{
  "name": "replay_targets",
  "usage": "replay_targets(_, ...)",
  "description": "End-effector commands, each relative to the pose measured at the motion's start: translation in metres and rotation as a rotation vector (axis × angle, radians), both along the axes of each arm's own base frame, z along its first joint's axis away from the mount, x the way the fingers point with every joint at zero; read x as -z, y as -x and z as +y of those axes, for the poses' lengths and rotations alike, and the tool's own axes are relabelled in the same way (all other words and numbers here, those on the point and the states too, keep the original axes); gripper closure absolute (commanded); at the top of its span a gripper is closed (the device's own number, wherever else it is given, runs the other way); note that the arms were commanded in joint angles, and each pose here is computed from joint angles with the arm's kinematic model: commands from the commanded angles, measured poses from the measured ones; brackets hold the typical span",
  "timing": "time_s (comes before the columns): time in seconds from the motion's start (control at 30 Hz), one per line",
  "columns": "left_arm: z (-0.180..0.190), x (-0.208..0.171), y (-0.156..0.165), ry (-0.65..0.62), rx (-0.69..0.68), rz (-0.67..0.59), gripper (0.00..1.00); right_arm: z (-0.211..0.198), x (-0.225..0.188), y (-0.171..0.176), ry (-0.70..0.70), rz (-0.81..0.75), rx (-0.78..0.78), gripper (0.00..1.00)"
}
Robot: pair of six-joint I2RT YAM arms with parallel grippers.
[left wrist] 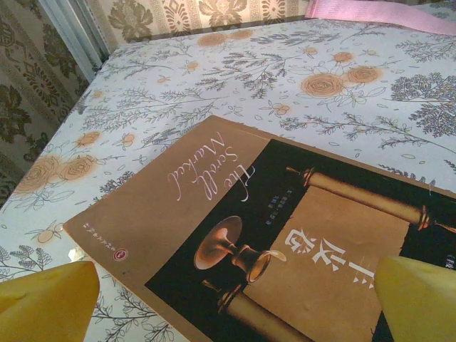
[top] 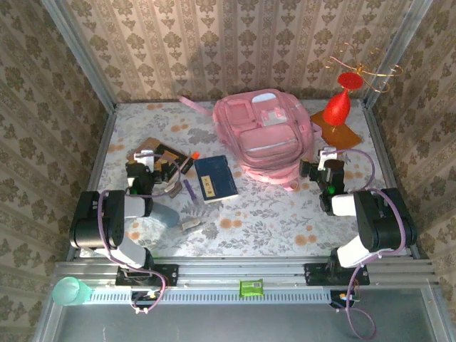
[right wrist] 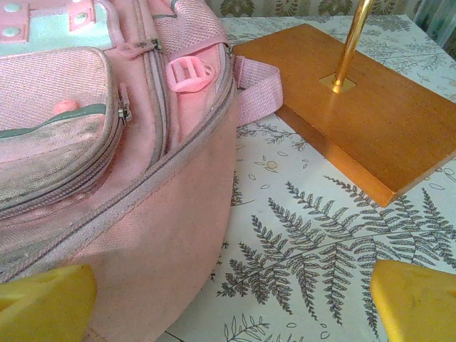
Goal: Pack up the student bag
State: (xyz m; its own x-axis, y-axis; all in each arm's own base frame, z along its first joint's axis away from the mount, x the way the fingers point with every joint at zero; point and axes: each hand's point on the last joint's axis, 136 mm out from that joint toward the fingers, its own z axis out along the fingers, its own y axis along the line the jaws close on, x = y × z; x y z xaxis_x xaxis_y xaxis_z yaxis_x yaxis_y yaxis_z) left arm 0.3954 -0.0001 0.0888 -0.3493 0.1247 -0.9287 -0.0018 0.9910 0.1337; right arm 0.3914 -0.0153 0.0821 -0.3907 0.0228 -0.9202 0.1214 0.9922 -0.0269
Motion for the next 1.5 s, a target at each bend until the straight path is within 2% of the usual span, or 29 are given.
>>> replay_targets(0.0,0.0,-0.007,-0.005,0.023,0.0,-0.021,0.0,0.005,-0.016,-0.008,-0.011,-0.054,-0.015,0.0)
replay_targets(0.93,0.0,-0.008,-0.005,0.021,0.001,-0.023,0.0,0.005,-0.017,-0.008,-0.013,-0.057,-0.016,0.0)
replay_targets(0.97,0.001,-0.008,-0.004,0.017,-0.008,-0.024,0.0,0.003,-0.021,-0.008,-0.012,-0.064,-0.001,0.0)
replay_targets(1.03,0.016,-0.017,-0.002,0.0,-0.11,-0.043,0.0,-0.004,-0.036,-0.002,-0.001,-0.073,0.051,0.0)
replay_targets(1.1,0.026,-0.035,0.008,0.002,-0.174,-0.066,0.0,-0.026,-0.06,0.015,-0.011,-0.133,0.189,0.0)
replay_targets(1.13,0.031,-0.048,0.014,0.004,-0.213,-0.078,0.0,-0.044,-0.071,0.029,-0.028,-0.168,0.307,0.0)
replay_targets(1.17,0.04,-0.056,0.021,0.02,-0.275,-0.069,0.0,-0.062,-0.082,0.046,-0.079,-0.199,0.434,0.0)
replay_targets(1.23,0.059,-0.067,0.035,0.107,-0.417,-0.043,0.0,-0.086,-0.083,0.078,-0.17,-0.151,0.614,0.0)
replay_targets(1.27,0.058,-0.07,0.038,0.19,-0.436,-0.017,0.0,-0.089,-0.088,0.087,-0.243,-0.153,0.65,0.0)
replay_targets(1.33,0.038,-0.072,0.034,0.336,-0.366,0.031,0.0,-0.066,-0.09,0.08,-0.342,-0.139,0.523,0.02)
replay_targets(1.4,0.002,-0.07,0.026,0.516,-0.248,0.096,0.02,-0.03,-0.085,0.067,-0.457,-0.093,0.377,0.05)
replay_targets(1.47,-0.045,-0.069,0.018,0.65,-0.123,0.173,0.04,0.006,-0.071,0.053,-0.487,0.049,0.267,0.05)
